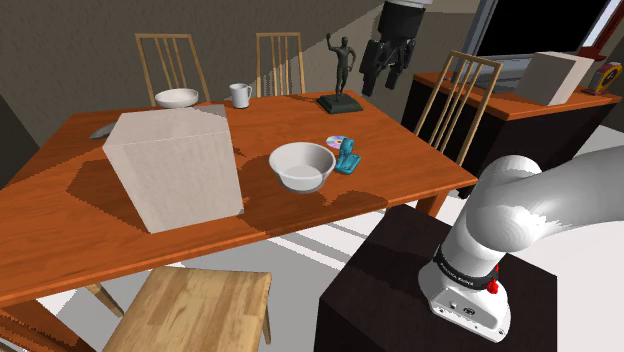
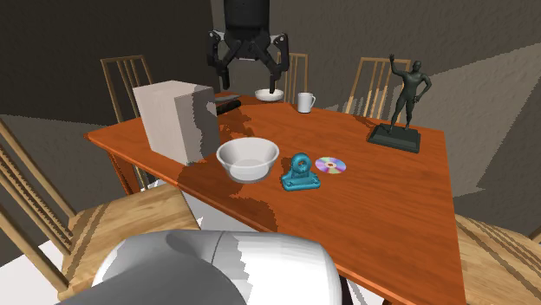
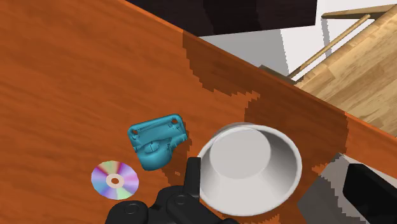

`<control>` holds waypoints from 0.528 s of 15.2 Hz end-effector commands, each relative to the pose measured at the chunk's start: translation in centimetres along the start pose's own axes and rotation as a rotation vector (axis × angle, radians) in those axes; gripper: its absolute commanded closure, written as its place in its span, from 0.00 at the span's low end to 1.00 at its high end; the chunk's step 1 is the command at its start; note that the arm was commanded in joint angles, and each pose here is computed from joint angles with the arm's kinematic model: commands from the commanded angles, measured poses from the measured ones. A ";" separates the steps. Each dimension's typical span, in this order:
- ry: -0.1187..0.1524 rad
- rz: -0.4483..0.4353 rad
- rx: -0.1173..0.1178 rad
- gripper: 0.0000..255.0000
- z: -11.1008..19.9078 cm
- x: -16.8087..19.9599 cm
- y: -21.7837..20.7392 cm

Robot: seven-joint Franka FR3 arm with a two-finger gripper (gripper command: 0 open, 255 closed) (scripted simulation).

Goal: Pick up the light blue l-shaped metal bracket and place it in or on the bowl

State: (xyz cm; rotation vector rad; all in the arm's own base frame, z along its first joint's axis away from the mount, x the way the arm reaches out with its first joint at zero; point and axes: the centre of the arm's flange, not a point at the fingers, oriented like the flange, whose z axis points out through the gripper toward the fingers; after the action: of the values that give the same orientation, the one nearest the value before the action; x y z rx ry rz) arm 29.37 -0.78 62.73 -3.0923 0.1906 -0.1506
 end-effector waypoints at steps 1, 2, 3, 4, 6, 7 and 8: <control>0.000 0.000 0.000 0.00 0.0 0.0 0.0; -0.006 0.000 0.007 0.00 0.9 0.7 0.8; -0.011 0.000 0.013 0.00 1.9 1.4 1.6; -0.017 -0.001 0.020 0.00 2.8 2.1 2.3; -0.028 -0.001 0.033 0.00 4.8 3.5 3.9; -0.033 -0.001 0.039 0.00 5.8 4.2 4.6; -0.039 -0.001 0.046 0.00 6.8 4.9 5.4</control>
State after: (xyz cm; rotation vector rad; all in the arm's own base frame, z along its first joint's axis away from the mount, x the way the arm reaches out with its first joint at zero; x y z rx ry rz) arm 33.47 -5.80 57.10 -3.0532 0.1839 -0.0991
